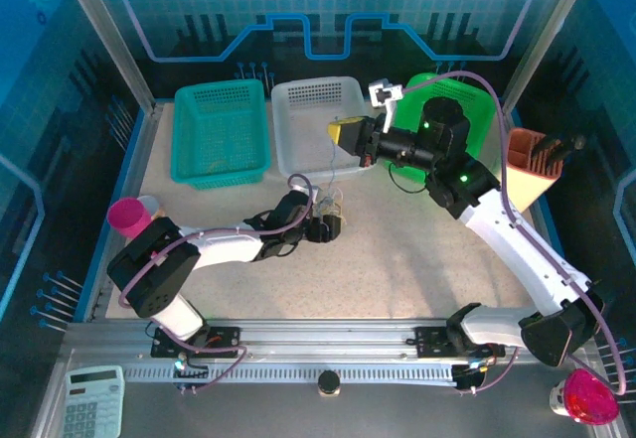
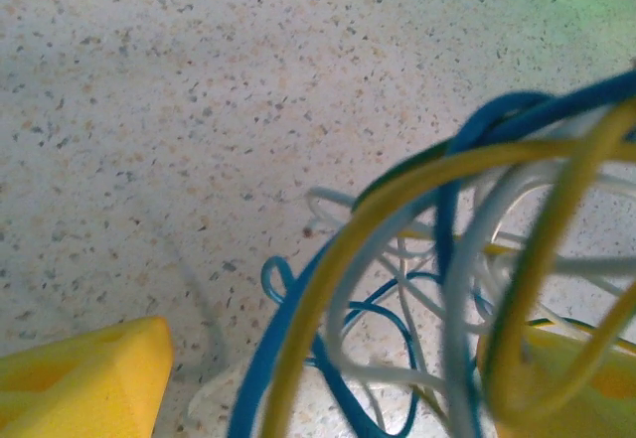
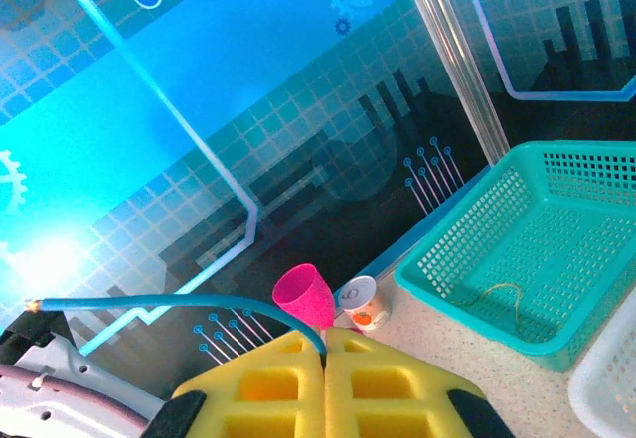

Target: Untangle the cables

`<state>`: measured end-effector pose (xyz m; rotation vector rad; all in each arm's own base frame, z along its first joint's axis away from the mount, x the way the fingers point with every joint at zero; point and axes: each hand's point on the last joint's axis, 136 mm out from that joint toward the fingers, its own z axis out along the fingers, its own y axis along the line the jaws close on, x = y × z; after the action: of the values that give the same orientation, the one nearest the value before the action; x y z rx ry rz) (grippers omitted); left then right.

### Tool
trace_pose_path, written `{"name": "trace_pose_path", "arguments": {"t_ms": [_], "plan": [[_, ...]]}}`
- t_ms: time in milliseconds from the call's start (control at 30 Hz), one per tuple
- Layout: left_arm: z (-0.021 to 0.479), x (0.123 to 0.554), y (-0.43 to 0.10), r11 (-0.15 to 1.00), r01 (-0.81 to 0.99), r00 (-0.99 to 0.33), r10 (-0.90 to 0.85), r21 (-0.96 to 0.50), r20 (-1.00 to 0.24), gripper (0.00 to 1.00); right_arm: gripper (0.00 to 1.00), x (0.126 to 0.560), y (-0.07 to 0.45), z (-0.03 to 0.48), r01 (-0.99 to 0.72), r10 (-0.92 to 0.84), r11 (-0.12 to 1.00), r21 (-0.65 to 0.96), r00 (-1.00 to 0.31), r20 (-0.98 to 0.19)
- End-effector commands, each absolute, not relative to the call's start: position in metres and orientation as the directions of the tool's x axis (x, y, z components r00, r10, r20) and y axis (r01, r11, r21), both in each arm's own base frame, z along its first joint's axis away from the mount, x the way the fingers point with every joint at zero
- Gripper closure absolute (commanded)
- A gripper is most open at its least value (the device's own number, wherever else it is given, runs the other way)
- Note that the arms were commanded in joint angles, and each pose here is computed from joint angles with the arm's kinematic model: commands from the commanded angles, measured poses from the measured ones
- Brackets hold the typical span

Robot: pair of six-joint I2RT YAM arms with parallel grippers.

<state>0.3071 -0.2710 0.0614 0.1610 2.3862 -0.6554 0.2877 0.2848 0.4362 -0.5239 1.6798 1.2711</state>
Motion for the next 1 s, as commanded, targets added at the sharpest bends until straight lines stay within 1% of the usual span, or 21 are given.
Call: {"name": "trace_pose_path", "arguments": {"t_ms": [0, 267, 367, 467, 567, 733, 833, 933, 967], "plan": [[0.075, 0.299, -0.264, 0.860, 0.273, -0.763, -0.079, -0.431, -0.641, 0.18, 1.00, 0.287, 0.280, 0.451, -0.787, 0.228, 0.376, 0.490, -0.434, -0.872], [0.126, 0.274, -0.246, 0.828, 0.353, -0.702, -0.073, -0.435, -0.709, 0.07, 1.00, 0.296, 0.282, 0.410, -0.750, 0.188, 0.404, 0.523, -0.491, -0.850], [0.142, 0.273, -0.242, 0.825, 0.368, -0.673, -0.082, -0.428, -0.735, 0.05, 1.00, 0.296, 0.284, 0.398, -0.744, 0.172, 0.404, 0.532, -0.510, -0.843], [0.158, 0.281, -0.244, 0.823, 0.382, -0.638, -0.095, -0.421, -0.765, 0.04, 1.00, 0.294, 0.288, 0.391, -0.743, 0.154, 0.388, 0.546, -0.531, -0.833], [0.169, 0.291, -0.257, 0.810, 0.413, -0.621, -0.083, -0.415, -0.779, 0.04, 1.00, 0.290, 0.291, 0.389, -0.748, 0.137, 0.371, 0.551, -0.542, -0.829], [0.170, 0.315, -0.284, 0.801, 0.448, -0.618, -0.043, -0.396, -0.785, 0.06, 1.00, 0.285, 0.296, 0.392, -0.757, 0.128, 0.353, 0.549, -0.543, -0.830], [0.158, 0.329, -0.295, 0.811, 0.438, -0.627, -0.033, -0.387, -0.778, 0.14, 1.00, 0.282, 0.298, 0.398, -0.764, 0.134, 0.332, 0.553, -0.542, -0.829], [0.142, 0.337, -0.299, 0.822, 0.417, -0.637, -0.039, -0.387, -0.770, 0.32, 1.00, 0.279, 0.299, 0.411, -0.775, 0.147, 0.310, 0.551, -0.534, -0.833], [0.134, 0.338, -0.300, 0.825, 0.410, -0.646, -0.039, -0.389, -0.763, 0.39, 1.00, 0.279, 0.299, 0.417, -0.779, 0.153, 0.304, 0.549, -0.529, -0.835]]}}
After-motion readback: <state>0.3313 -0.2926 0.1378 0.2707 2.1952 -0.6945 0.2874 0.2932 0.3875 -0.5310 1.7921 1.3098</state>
